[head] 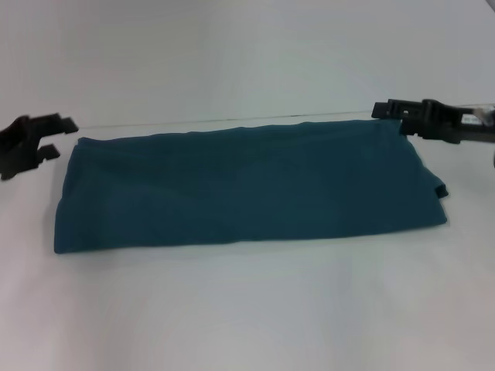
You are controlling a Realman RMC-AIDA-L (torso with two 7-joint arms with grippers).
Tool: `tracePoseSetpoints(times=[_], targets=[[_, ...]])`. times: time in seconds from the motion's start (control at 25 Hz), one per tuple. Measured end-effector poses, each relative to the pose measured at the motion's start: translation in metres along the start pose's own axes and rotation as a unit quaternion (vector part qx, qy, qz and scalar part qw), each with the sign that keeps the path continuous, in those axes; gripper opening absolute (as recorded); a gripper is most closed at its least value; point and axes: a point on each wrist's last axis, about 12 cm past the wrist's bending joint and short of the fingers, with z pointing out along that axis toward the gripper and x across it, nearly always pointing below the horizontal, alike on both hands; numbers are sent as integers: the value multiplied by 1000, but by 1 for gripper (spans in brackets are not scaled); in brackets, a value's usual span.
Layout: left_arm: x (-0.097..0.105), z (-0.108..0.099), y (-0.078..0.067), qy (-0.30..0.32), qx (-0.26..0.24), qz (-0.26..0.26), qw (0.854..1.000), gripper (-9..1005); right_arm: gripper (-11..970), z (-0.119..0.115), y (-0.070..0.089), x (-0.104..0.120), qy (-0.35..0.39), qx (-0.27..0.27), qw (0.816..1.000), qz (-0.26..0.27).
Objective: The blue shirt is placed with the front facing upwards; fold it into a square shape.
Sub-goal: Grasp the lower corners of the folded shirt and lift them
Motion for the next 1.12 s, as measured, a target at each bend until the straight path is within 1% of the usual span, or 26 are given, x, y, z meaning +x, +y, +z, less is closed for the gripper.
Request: tracePoseSetpoints(times=[0.12, 0.2, 0.36, 0.48, 0.56, 0.68, 0.8, 1.12], targets=[[14, -13, 14, 3, 25, -28, 999, 638, 910, -18, -5, 22, -1, -55, 998, 5], [25, -20, 22, 5, 37, -51, 998, 637, 908, -29, -7, 34, -3, -86, 996, 11], [47, -23, 30, 15, 58, -88, 994, 634, 906, -42, -8, 49, -10, -126, 992, 24], [61, -19, 35, 28, 61, -109, 992, 633, 906, -45, -8, 53, -16, -139, 990, 31], [68, -12, 35, 33, 61, -117, 991, 632, 906, -45, -7, 54, -21, -141, 989, 32], [72, -3, 32, 31, 60, -117, 991, 633, 905, -42, -6, 54, -25, -145, 989, 28], [70, 5, 28, 24, 55, -112, 992, 634, 905, -40, -4, 55, -24, -149, 988, 28], [73, 16, 31, 0, 27, -117, 993, 633, 906, -39, -5, 64, -21, -149, 988, 38]])
